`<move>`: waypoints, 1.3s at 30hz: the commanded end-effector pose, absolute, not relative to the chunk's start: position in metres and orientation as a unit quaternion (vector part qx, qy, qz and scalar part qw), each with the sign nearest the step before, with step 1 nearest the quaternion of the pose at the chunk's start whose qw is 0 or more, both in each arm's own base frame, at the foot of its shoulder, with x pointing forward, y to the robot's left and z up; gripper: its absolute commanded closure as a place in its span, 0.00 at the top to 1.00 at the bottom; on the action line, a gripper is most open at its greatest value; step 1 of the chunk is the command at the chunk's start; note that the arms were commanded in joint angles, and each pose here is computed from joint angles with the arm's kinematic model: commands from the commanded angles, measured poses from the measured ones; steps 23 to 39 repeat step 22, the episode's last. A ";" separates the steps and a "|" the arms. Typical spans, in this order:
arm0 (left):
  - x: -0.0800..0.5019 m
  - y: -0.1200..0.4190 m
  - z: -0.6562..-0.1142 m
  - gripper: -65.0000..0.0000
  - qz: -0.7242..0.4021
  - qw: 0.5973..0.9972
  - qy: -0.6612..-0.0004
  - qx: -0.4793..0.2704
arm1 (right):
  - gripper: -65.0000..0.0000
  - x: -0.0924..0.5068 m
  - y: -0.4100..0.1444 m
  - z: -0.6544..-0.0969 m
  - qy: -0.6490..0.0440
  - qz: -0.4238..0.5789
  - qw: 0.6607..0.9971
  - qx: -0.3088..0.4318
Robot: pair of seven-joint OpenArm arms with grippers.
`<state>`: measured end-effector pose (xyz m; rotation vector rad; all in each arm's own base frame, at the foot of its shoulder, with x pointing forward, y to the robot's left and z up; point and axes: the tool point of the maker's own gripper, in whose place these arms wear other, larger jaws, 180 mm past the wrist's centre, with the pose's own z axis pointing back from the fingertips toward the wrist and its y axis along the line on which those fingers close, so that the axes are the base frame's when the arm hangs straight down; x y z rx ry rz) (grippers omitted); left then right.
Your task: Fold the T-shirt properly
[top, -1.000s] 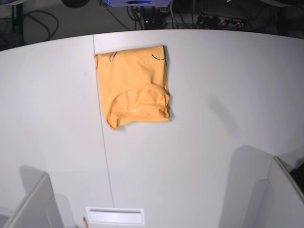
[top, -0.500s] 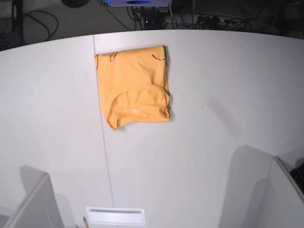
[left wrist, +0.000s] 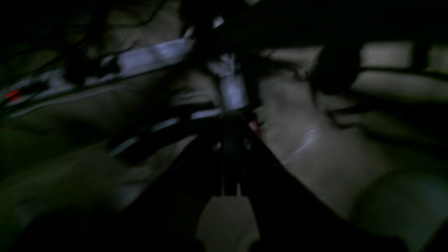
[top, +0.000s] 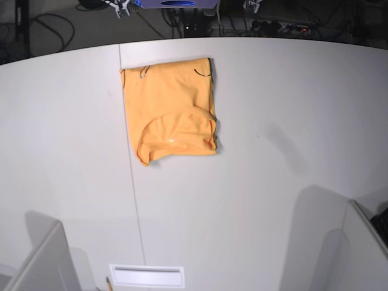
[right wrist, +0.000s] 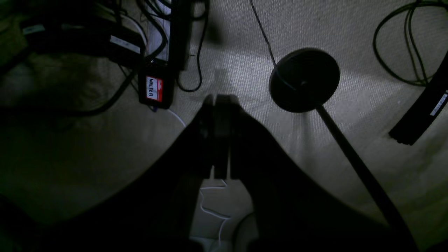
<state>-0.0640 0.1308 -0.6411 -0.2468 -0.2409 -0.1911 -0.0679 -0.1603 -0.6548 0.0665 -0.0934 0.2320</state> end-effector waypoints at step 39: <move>-0.078 0.153 -0.639 0.00 -0.108 0.982 -0.105 -0.112 | 0.00 -0.047 -0.127 -0.656 -0.077 0.110 0.989 0.061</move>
